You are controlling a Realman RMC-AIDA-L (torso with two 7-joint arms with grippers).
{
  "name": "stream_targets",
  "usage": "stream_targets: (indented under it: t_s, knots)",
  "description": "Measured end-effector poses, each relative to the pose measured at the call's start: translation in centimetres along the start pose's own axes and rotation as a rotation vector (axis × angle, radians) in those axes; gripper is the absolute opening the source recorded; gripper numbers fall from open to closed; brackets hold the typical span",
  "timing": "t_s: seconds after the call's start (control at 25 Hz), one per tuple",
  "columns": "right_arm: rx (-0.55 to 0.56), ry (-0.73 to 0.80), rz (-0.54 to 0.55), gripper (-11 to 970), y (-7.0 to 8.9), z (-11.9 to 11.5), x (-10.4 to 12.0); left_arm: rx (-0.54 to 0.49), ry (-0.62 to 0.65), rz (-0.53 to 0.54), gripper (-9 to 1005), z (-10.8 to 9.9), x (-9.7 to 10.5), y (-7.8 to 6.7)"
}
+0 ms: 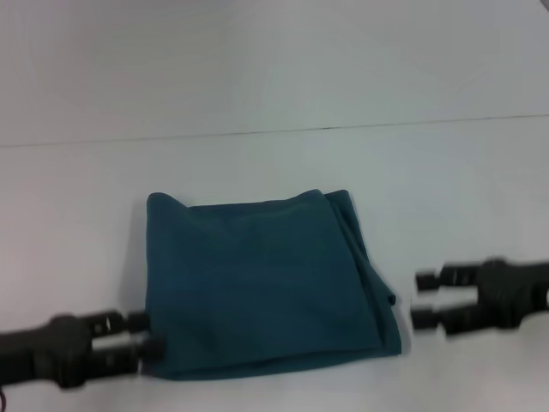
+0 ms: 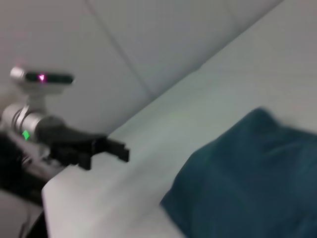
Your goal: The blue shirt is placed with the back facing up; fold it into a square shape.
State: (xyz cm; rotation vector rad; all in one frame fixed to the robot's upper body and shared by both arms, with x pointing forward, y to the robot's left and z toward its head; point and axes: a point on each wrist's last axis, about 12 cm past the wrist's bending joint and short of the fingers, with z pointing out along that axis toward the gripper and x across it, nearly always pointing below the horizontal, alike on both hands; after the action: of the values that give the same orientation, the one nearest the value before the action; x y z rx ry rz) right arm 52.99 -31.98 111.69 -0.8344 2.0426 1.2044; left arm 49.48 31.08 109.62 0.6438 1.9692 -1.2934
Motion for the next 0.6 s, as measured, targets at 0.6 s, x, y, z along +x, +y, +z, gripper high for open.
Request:
stream_targets:
  t_s: [0.6]
  knots:
    - [-0.104,0.128,-0.048,940,0.9,6.2,-0.3,0.053,0.207,0.091,751,5.5,1.0,-0.4]
